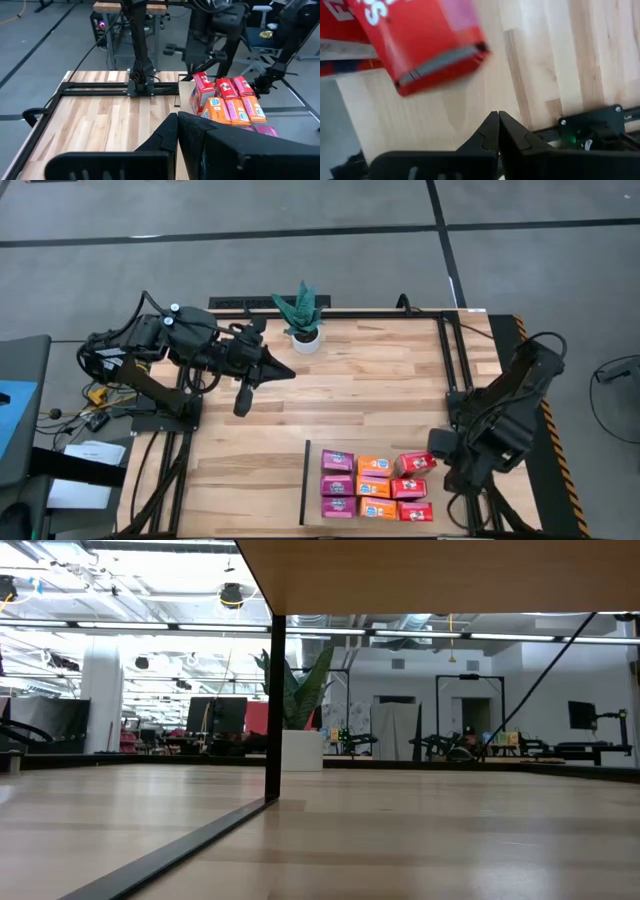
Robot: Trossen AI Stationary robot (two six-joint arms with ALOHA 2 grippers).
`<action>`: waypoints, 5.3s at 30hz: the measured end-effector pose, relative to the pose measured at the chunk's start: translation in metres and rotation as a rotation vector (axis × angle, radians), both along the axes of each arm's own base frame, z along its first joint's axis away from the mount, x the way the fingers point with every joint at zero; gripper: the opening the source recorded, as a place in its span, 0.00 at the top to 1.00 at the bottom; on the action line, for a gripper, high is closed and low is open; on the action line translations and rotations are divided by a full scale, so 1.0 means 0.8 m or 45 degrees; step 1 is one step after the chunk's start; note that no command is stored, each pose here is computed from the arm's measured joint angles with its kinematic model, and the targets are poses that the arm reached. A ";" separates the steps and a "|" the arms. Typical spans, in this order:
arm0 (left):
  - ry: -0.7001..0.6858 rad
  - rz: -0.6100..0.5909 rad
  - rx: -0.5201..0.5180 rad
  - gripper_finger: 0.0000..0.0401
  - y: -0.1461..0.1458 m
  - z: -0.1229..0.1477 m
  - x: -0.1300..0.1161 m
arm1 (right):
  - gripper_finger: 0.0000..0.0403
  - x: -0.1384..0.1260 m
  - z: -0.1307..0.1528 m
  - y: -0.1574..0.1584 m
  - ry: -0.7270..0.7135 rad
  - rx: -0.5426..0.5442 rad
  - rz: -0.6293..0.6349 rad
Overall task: Stack cereal on shelf
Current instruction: Put the red cereal box on the upper right shelf, then return to Home Position
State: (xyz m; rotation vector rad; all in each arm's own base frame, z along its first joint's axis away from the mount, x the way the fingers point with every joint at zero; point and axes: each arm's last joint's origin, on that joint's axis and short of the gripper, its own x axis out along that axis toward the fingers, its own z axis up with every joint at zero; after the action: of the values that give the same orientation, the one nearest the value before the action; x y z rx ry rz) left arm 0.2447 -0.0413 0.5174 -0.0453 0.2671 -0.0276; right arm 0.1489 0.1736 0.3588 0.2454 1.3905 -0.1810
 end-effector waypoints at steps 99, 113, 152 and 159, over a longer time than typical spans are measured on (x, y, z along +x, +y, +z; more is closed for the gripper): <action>-0.633 -0.267 -0.307 1.00 0.036 -0.224 -0.204 | 0.89 -0.119 -0.010 -0.184 -2.010 0.358 0.347; -0.644 -0.136 -0.366 1.00 0.043 -0.305 -0.237 | 0.89 -0.122 -0.105 -0.193 -2.063 0.355 0.185; -0.354 0.057 -0.717 1.00 0.040 -0.434 -0.185 | 0.89 -0.068 -0.234 -0.190 -1.839 0.218 -0.055; -0.347 0.025 -0.654 1.00 0.040 -0.435 -0.185 | 0.89 -0.068 -0.235 -0.190 -1.830 0.215 -0.054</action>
State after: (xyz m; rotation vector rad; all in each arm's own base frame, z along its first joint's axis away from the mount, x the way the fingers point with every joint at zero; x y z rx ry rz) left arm 0.0970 -0.0097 0.1697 -0.5507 -0.0184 -0.0814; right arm 0.0946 0.0220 0.1705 0.4232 -0.0317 0.0933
